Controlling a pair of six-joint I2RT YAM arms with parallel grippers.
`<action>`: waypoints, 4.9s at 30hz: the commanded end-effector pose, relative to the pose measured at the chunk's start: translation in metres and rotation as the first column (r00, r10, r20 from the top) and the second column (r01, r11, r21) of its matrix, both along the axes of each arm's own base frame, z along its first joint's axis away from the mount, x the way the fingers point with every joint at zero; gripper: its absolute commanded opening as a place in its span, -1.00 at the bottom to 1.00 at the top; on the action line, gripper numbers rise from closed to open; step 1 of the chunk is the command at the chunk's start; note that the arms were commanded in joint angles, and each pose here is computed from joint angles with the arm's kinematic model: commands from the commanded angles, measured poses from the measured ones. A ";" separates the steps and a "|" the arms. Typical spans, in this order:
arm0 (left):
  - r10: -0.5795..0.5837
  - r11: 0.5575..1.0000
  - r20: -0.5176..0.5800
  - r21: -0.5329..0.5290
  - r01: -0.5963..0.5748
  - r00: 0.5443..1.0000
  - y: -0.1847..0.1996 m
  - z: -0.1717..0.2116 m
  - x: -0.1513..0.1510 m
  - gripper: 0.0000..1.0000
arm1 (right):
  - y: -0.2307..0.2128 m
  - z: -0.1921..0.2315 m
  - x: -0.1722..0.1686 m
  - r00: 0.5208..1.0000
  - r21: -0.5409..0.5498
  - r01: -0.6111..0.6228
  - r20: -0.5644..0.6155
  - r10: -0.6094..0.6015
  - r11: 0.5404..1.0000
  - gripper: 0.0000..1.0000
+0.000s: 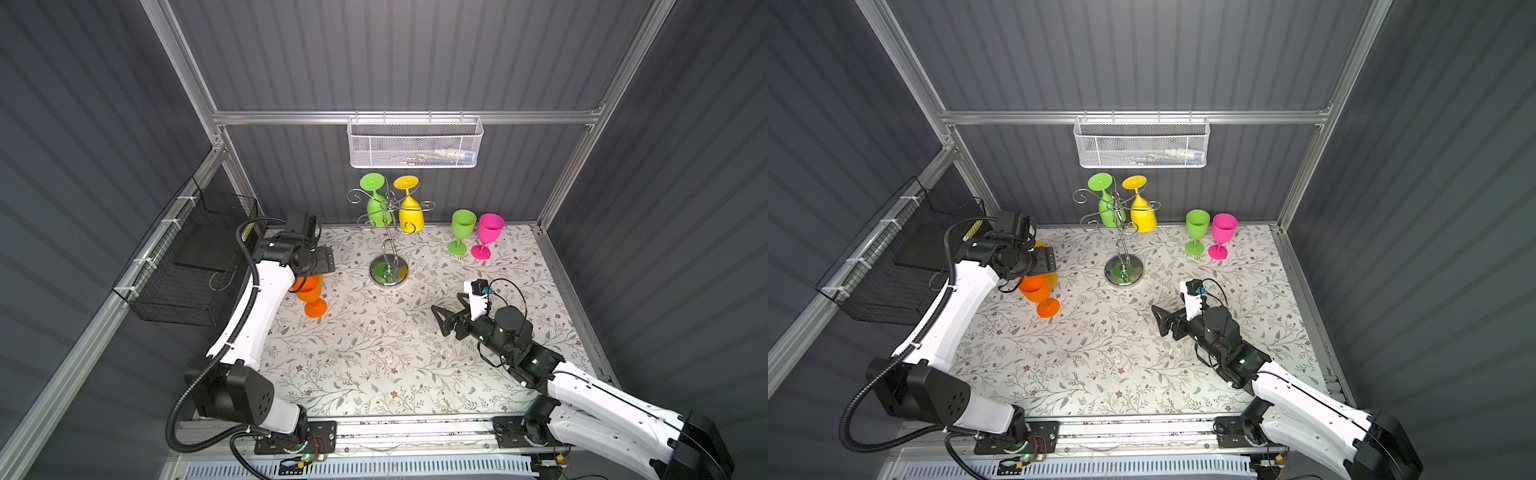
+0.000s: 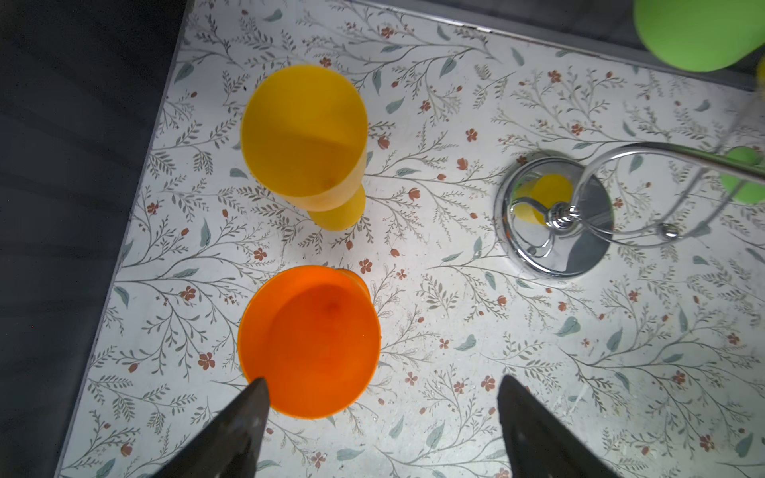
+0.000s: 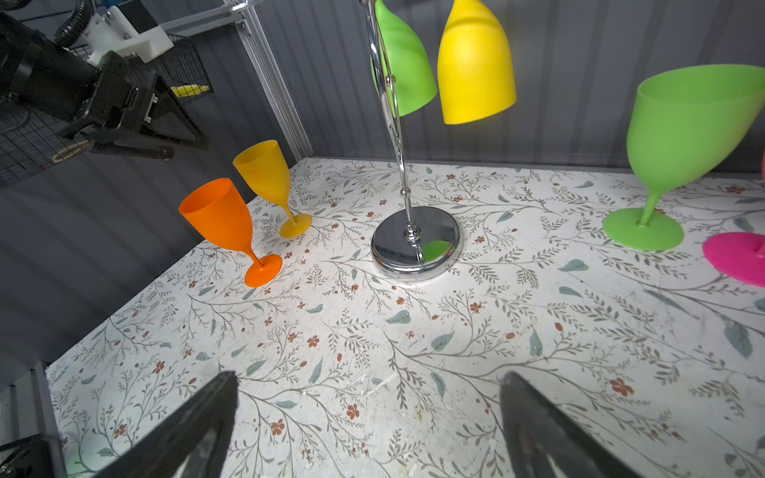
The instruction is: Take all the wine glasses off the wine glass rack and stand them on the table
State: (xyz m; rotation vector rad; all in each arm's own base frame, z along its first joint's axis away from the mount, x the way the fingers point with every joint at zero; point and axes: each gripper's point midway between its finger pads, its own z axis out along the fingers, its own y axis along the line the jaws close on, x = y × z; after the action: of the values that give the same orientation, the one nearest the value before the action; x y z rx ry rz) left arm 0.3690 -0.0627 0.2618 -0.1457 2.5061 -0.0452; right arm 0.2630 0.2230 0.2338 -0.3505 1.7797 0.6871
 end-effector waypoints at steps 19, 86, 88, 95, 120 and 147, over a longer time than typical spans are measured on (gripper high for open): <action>-0.273 0.945 0.305 -0.094 0.314 0.912 -0.089 0.120 -0.024 0.78 | 0.011 0.116 0.084 0.989 -0.003 0.095 -0.116 -0.095 0.995 0.97; -0.328 0.942 0.251 0.154 0.297 0.911 -0.128 0.129 0.012 0.78 | -0.026 0.121 0.113 0.976 0.019 0.156 -0.159 -0.151 0.988 0.98; -0.335 0.938 0.245 0.178 0.297 0.910 -0.139 0.125 0.011 0.78 | -0.030 0.121 0.113 0.974 0.020 0.166 -0.161 -0.161 0.986 0.98; -0.349 0.929 0.245 0.219 0.299 0.905 -0.175 0.113 0.017 0.79 | -0.042 0.122 0.110 0.969 0.032 0.195 -0.159 -0.188 0.980 0.98; -0.259 0.936 0.165 0.287 0.205 0.952 -0.148 0.084 0.055 0.81 | -0.050 0.119 0.099 0.969 0.039 0.198 -0.160 -0.189 0.979 0.98; -0.125 0.961 0.157 0.266 0.080 0.980 -0.050 0.083 0.094 0.81 | -0.044 0.119 0.101 0.967 0.077 0.184 -0.191 -0.166 0.980 0.98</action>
State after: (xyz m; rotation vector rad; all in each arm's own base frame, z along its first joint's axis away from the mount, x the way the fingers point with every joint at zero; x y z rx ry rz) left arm 0.4584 -0.1164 0.3324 0.0999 2.3538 0.2547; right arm 0.3635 0.1776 0.3525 -0.0723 1.9154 0.6681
